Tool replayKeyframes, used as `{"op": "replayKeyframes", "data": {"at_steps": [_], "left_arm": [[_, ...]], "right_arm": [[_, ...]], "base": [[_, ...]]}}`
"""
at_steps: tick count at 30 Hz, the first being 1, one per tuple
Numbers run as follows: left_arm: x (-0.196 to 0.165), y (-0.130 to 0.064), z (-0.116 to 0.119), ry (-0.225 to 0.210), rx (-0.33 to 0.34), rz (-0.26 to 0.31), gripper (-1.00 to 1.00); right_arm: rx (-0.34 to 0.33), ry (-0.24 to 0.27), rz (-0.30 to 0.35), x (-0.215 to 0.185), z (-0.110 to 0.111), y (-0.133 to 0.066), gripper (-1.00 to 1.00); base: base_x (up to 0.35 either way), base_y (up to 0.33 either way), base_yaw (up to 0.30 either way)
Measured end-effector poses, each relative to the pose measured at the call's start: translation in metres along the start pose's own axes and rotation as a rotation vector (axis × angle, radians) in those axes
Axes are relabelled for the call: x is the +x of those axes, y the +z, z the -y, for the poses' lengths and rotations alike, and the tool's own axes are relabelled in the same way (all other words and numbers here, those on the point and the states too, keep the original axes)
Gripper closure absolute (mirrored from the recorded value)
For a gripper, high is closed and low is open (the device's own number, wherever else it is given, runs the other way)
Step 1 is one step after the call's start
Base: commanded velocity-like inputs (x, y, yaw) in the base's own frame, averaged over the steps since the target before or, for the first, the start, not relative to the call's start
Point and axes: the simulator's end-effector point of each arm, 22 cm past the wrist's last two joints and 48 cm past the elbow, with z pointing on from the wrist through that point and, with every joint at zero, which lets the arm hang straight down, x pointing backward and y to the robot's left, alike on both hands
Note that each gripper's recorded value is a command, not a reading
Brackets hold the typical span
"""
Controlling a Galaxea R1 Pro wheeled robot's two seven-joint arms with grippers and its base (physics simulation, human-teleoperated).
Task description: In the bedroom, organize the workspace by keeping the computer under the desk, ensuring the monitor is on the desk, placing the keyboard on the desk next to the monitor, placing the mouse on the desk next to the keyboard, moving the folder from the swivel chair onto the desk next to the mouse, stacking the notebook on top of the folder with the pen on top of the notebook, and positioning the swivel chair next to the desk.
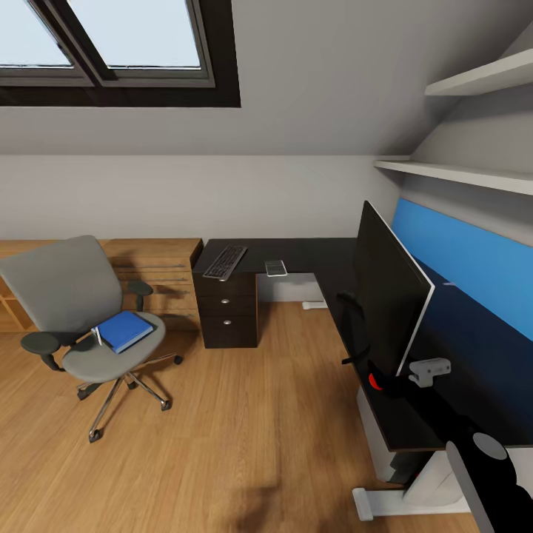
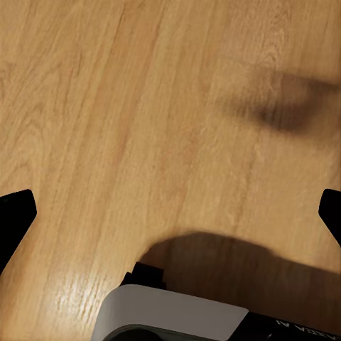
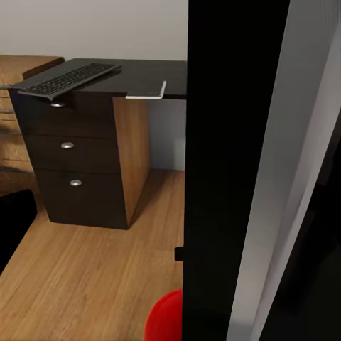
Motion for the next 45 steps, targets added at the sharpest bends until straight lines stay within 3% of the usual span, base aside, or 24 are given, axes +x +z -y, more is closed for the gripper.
{"op": "replayKeyframes", "data": {"at_steps": [16,45], "left_arm": [[0.0,0.0,0.0,0.0,0.0,0.0,-1.0],[0.0,0.0,-0.001,0.0,-0.002,0.0,-1.0]], "right_arm": [[-0.007,0.006,0.001,0.0,-0.002,0.0,-1.0],[-0.074,0.007,-0.007,0.004,-0.019,-0.001,-1.0]], "base": [[0.0,0.0,0.0],[0.0,0.0,0.0]]}}
